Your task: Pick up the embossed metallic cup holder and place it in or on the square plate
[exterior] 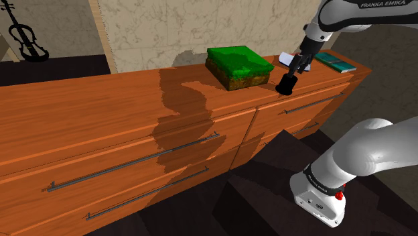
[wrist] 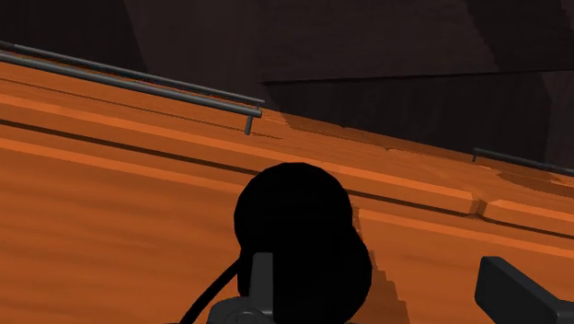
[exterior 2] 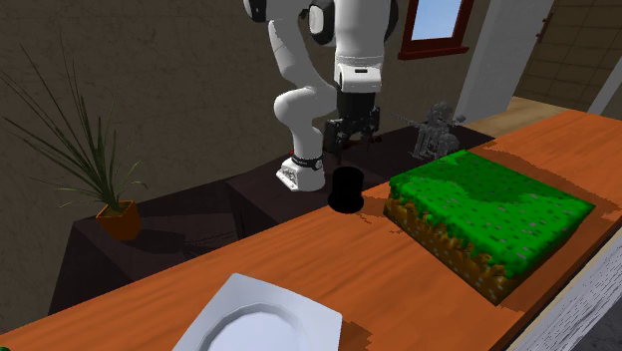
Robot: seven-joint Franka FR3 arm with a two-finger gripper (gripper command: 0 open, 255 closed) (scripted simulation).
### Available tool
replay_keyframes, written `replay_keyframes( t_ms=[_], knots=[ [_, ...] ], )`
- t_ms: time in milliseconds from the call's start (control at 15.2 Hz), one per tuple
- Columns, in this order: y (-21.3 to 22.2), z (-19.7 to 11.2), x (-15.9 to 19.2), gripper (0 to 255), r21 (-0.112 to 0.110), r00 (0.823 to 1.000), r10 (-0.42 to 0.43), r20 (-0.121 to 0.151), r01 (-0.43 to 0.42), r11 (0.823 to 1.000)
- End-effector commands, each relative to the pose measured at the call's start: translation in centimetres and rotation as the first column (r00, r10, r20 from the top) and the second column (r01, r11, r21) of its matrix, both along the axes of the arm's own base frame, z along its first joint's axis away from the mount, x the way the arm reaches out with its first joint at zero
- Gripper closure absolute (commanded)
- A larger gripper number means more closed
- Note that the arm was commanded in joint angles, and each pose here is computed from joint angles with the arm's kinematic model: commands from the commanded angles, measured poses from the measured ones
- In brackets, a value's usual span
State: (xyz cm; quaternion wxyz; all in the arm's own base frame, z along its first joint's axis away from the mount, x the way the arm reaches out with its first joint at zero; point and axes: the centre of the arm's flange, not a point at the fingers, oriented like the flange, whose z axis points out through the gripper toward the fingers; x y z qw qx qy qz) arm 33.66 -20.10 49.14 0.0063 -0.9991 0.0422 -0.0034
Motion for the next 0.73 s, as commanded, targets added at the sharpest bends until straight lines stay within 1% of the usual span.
replay_keyframes(
  t_ms=[0, 66, 528, 660],
  knots=[
    [-2.2, -1.1, 0.4, 0, -0.010, 1.000, 0.004, -0.006, -0.004, 1.000],
    [-2.4, -1.1, 0.4, 0, -0.011, 1.000, 0.005, -0.006, -0.005, 1.000],
    [-2.4, -5.1, 0.4, 0, -0.011, 1.000, 0.005, -0.006, -0.005, 1.000],
    [-2.4, -5.1, 0.4, 0, -0.011, 1.000, 0.005, -0.006, -0.005, 1.000]
  ],
)
